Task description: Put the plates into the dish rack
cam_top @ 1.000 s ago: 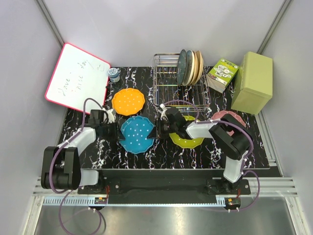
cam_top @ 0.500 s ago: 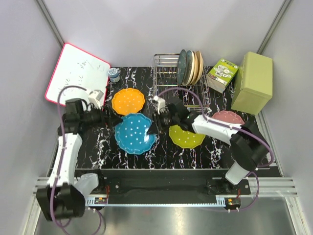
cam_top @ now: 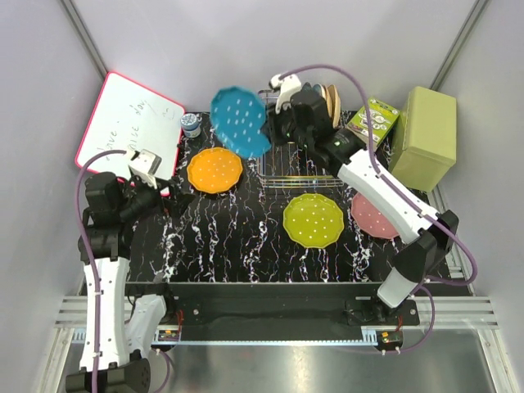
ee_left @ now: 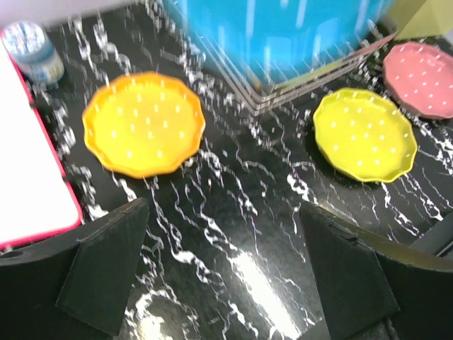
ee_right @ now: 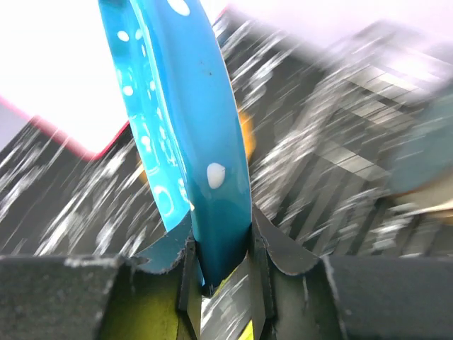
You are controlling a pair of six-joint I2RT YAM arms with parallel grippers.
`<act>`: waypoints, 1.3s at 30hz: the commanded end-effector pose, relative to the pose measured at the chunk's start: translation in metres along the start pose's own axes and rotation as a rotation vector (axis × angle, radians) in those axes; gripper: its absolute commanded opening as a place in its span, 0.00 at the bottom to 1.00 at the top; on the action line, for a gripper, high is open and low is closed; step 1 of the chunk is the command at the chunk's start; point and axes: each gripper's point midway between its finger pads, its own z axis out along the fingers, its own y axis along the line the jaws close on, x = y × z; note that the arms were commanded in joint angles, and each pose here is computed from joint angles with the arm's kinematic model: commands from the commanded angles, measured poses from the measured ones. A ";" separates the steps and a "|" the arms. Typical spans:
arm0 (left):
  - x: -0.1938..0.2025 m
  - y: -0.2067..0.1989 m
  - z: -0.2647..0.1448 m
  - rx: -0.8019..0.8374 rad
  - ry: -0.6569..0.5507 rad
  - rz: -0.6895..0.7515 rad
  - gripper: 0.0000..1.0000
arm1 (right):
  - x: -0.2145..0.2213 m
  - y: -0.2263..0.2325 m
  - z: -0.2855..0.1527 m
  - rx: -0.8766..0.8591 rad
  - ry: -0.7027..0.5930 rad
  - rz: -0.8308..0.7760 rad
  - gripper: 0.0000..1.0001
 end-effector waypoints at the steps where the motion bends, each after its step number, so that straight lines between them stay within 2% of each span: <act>1: 0.012 0.009 0.004 -0.039 0.016 -0.037 0.94 | -0.123 -0.061 -0.028 0.370 -0.397 -0.002 0.00; 6: 0.026 0.011 0.009 -0.034 0.034 -0.066 0.94 | -0.145 -0.098 -0.018 0.603 -0.499 -0.026 0.00; 7: 0.028 0.013 0.010 -0.040 0.035 -0.068 0.94 | -0.157 -0.105 -0.024 0.655 -0.561 -0.006 0.00; 11: 0.038 0.014 0.013 -0.038 0.054 -0.082 0.93 | -0.159 -0.126 -0.025 0.828 -0.630 -0.014 0.00; 16: 0.050 0.016 0.018 -0.026 0.076 -0.088 0.93 | -0.157 -0.142 -0.019 0.965 -0.719 -0.009 0.00; 22: 0.058 0.017 0.019 -0.039 0.081 -0.094 0.92 | -0.139 -0.164 -0.009 1.104 -0.683 0.068 0.00; 26: 0.063 0.016 0.019 -0.034 0.090 -0.099 0.92 | -0.120 -0.179 0.011 1.108 -0.627 0.156 0.00; 33: 0.066 0.014 0.022 -0.021 0.104 -0.111 0.92 | -0.087 -0.193 0.035 1.134 -0.518 0.156 0.00; 39: 0.069 0.014 0.023 -0.018 0.111 -0.115 0.92 | -0.071 -0.206 0.052 1.154 -0.488 0.158 0.00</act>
